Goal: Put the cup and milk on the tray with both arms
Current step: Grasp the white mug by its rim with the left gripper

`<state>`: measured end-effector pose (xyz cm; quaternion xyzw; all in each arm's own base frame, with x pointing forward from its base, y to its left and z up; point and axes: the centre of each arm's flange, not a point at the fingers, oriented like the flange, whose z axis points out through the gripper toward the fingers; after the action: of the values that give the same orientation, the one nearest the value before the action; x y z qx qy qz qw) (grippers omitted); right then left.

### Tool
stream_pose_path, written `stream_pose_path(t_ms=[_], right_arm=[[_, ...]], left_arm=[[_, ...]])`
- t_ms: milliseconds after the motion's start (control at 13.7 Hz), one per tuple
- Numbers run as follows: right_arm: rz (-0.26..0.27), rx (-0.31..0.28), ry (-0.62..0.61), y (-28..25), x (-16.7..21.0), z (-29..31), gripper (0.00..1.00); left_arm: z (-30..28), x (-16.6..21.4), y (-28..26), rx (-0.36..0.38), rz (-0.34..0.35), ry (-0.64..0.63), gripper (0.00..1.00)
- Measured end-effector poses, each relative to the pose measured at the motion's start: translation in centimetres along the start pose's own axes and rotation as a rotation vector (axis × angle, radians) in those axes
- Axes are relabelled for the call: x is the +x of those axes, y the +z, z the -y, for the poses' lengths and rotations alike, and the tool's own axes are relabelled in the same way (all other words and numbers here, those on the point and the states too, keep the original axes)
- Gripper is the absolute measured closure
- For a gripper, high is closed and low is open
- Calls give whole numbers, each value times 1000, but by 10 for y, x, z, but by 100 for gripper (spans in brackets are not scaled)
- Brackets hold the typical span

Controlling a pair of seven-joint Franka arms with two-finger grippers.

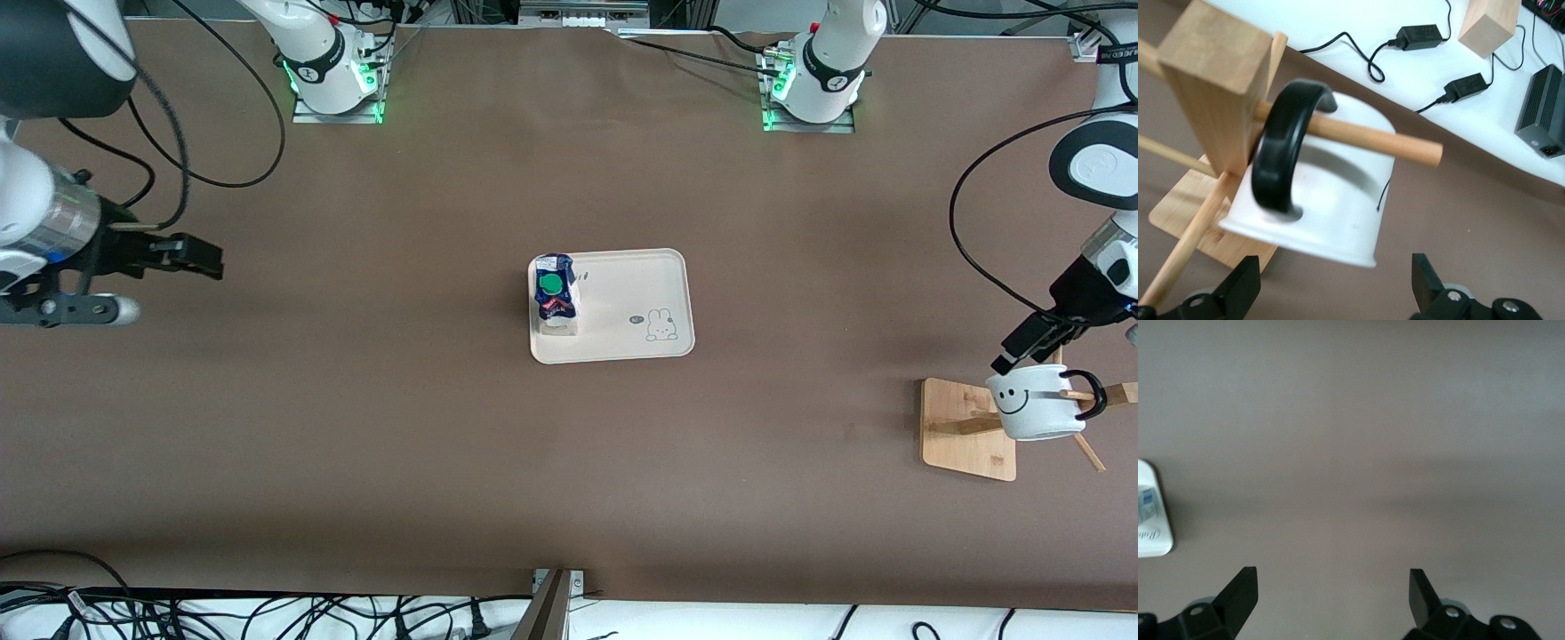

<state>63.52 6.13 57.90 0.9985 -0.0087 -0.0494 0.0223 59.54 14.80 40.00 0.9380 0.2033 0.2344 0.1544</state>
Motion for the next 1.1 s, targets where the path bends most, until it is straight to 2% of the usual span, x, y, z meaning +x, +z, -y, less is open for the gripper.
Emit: stream_pose_path(t_ms=[365,438,730,949,1095], right_arm=[[-79,-35,19,1,-5,-15,0],[-82,-37,22,1,-9,-17,0],[-76,-38,56,6,-12,-39,0],[-74,-39,78,8,-11,-51,0],[-79,-41,94,7,-11,-61,0]], left_arm=[[-3,1,9,-32,0,-44,3],[-4,1,9,-34,0,-45,11],[-6,1,10,-36,1,-20,58],[-9,2,9,-40,-1,-11,89],[-12,4,7,-43,-5,-7,89]])
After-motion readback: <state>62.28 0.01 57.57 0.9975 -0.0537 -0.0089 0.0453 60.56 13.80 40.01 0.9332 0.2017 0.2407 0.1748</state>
